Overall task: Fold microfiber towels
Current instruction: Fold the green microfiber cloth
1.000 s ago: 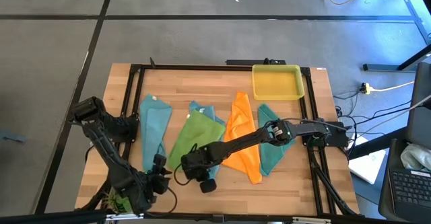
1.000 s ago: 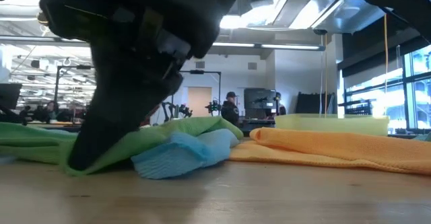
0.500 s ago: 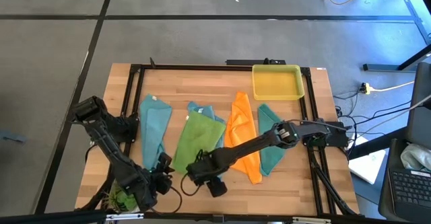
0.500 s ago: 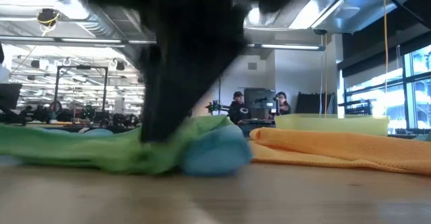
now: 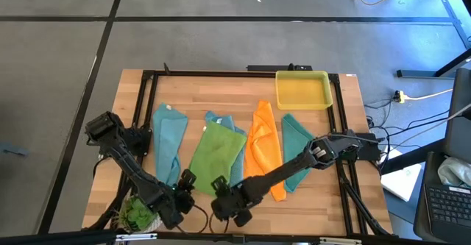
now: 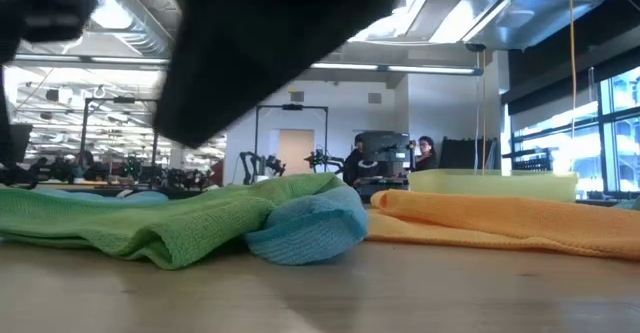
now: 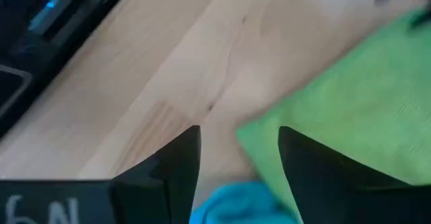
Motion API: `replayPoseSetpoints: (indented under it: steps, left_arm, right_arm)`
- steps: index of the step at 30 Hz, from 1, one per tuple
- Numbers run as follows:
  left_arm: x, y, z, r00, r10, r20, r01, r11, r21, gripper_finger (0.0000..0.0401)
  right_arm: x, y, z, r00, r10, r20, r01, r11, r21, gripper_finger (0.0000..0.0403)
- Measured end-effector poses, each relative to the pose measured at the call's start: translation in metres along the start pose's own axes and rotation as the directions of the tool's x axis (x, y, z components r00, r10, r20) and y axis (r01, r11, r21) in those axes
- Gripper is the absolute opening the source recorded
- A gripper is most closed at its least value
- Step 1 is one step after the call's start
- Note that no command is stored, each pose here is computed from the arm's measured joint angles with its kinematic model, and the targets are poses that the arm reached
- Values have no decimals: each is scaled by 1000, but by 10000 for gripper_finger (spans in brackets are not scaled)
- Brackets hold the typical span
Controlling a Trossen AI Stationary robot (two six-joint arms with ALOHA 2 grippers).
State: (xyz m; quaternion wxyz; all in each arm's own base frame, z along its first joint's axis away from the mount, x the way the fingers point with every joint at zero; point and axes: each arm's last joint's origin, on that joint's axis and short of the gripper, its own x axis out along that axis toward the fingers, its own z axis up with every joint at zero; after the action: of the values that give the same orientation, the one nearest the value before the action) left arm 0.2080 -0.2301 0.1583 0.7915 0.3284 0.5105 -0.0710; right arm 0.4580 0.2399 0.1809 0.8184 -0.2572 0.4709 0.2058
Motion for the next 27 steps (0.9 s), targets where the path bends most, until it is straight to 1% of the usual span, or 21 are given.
replayPoseSetpoints:
  steps: [3, 5, 8, 11, 14, 19, 24, 25, 27]
  left_arm:
    - [5, -1, -1, 1000, 11, -25, -10, 1000, 11, 121]
    - [7, -2, -1, 999, 12, -30, -11, 1000, 16, 121]
    - [7, -3, -2, 999, 13, -31, -12, 999, 37, 121]
    - [7, -2, -1, 999, 21, -29, -19, 999, 38, 121]
    - [7, -2, -1, 999, 21, -29, -20, 999, 38, 121]
    - [7, -2, -2, 999, 21, -30, -20, 999, 32, 121]
    - [7, -2, -2, 999, 22, -31, -21, 999, 32, 121]
    - [7, -2, -2, 999, 22, -31, -21, 999, 32, 121]
    - [7, -2, -2, 999, 23, -35, -22, 999, 35, 121]
  right_arm:
    - [8, 12, -1, 997, -82, 11, 82, 994, -78, 200]
    - [15, 18, -7, 994, -106, -12, 104, 988, -117, 200]
    - [26, 21, -17, 991, -127, -40, 120, 983, -140, 197]
    - [35, 20, -25, 985, -168, -47, 160, 976, -148, 182]
    - [40, 17, -28, 982, -183, -46, 172, 970, -172, 154]
    - [43, 14, -33, 986, -158, -54, 144, 968, -207, 94]
    - [42, 15, -32, 986, -157, -54, 142, 966, -214, 19]
    - [42, 14, -31, 984, -168, -55, 153, 965, -214, 11]
    - [38, 9, -29, 974, -217, -62, 200, 957, -210, 11]
